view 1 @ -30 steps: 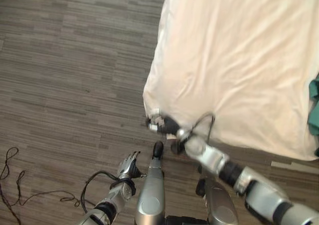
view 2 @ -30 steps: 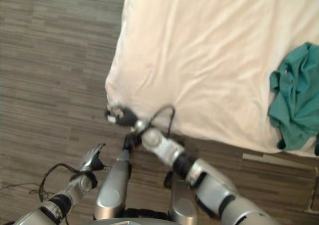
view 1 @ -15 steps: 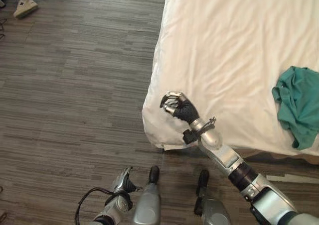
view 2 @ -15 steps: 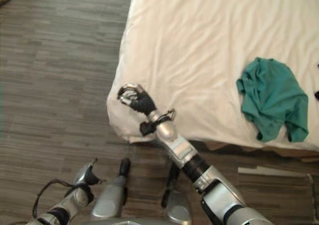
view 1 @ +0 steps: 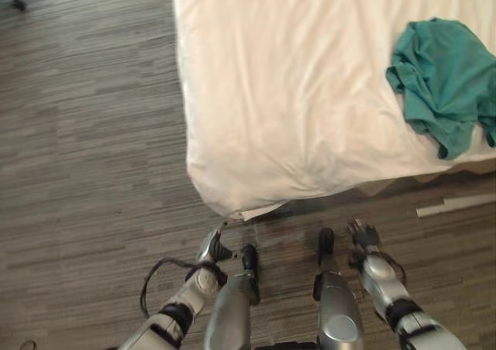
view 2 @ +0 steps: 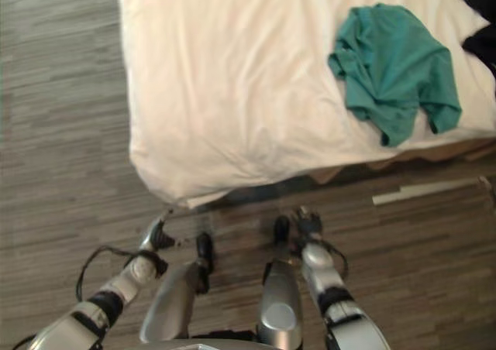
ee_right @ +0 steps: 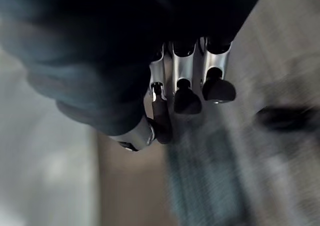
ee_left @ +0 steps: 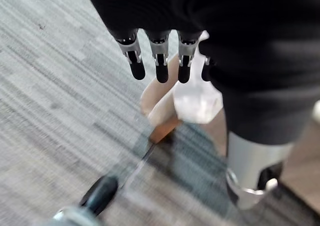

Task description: Tidy up the quilt and then pick up the clothes from the bed and put them into the laundry hamper.

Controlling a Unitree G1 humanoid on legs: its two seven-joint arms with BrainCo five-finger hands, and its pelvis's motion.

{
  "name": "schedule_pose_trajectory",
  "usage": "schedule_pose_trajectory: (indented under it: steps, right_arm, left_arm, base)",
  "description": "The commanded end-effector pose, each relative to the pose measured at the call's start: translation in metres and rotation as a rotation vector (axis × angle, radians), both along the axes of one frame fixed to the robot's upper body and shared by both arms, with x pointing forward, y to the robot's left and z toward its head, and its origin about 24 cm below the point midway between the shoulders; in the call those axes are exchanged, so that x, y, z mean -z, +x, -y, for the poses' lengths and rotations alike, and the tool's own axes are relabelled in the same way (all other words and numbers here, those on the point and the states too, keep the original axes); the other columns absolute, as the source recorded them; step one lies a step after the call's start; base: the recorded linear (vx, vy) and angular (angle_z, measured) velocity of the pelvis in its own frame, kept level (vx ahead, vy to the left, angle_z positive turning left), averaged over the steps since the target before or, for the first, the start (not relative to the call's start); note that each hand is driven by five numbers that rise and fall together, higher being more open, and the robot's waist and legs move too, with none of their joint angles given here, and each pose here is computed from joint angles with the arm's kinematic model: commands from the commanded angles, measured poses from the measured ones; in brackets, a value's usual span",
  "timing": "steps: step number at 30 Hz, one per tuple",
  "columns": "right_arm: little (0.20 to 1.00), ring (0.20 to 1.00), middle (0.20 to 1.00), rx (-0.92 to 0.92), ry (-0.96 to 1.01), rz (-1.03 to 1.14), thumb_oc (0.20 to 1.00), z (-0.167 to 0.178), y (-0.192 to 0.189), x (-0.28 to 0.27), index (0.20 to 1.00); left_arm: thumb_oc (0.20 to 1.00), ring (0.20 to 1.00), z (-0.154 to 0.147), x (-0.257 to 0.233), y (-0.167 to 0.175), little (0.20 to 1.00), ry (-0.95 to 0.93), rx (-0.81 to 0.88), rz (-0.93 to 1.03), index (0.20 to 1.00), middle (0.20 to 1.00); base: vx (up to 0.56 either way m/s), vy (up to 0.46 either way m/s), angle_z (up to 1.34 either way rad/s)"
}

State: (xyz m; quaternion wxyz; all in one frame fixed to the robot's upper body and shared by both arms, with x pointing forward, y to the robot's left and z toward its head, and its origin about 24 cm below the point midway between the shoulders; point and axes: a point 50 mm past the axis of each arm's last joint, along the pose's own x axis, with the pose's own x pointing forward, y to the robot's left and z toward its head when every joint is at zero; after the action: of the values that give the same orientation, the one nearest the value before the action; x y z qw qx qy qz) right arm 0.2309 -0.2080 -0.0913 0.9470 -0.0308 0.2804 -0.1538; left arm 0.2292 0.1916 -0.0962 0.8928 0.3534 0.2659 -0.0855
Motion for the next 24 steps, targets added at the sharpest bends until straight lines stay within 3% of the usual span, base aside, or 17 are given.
schedule_pose_trajectory:
  steps: [1, 3, 4, 7, 12, 16, 19, 24]
  right_arm:
    - [0.2, 0.2, 0.2, -0.025, 0.018, -0.051, 0.2, 0.001, -0.011, 0.008, 0.2]
    - [0.2, 0.2, 0.2, -0.013, 0.017, -0.153, 0.2, 0.005, -0.034, 0.025, 0.2]
    - [1.0, 1.0, 1.0, -0.039, -0.005, -0.25, 1.0, 0.007, -0.051, 0.036, 1.0]
    - [1.0, 1.0, 1.0, -0.142, -0.047, -0.383, 1.0, 0.003, -0.074, 0.05, 1.0]
    - [1.0, 1.0, 1.0, -0.371, -0.188, -0.524, 1.0, -0.001, -0.094, 0.061, 1.0]
    - [1.0, 1.0, 1.0, -0.359, -0.214, -0.527, 1.0, 0.003, -0.094, 0.06, 1.0]
    - [1.0, 1.0, 1.0, -0.388, -0.258, -0.547, 1.0, 0.008, -0.097, 0.06, 1.0]
    - [1.0, 1.0, 1.0, -0.316, -0.228, -0.561, 1.0, 0.015, -0.106, 0.062, 1.0]
  left_arm:
    - [1.0, 1.0, 0.002, 0.009, -0.013, 1.0, 0.007, 0.016, -0.051, 1.0, 1.0]
    - [1.0, 1.0, -0.004, 0.016, -0.023, 1.0, -0.003, -0.026, -0.088, 1.0, 1.0]
    - [1.0, 1.0, -0.011, 0.019, -0.029, 1.0, -0.019, -0.088, -0.111, 1.0, 1.0]
    - [1.0, 1.0, -0.019, 0.035, -0.058, 1.0, -0.03, -0.155, -0.224, 1.0, 1.0]
    - [1.0, 1.0, -0.008, 0.039, -0.058, 1.0, -0.112, -0.235, -0.226, 1.0, 1.0]
    - [1.0, 1.0, 0.008, 0.032, -0.038, 1.0, -0.18, -0.294, -0.16, 1.0, 1.0]
    - [1.0, 1.0, 0.018, 0.025, -0.023, 1.0, -0.181, -0.218, -0.13, 1.0, 1.0]
    - [1.0, 1.0, 0.016, 0.03, -0.03, 1.0, -0.144, -0.192, -0.18, 1.0, 1.0]
  base:
    - [0.01, 0.049, -1.51]
    - [-0.05, 0.012, -1.96]
    - [-0.03, -0.148, -1.62]
    - [0.11, -0.198, -1.73]
    - [0.15, -0.236, -1.67]
    - [0.16, 0.005, -2.13]
    - [0.23, 0.088, -2.84]
    - [0.14, 0.056, -1.74]
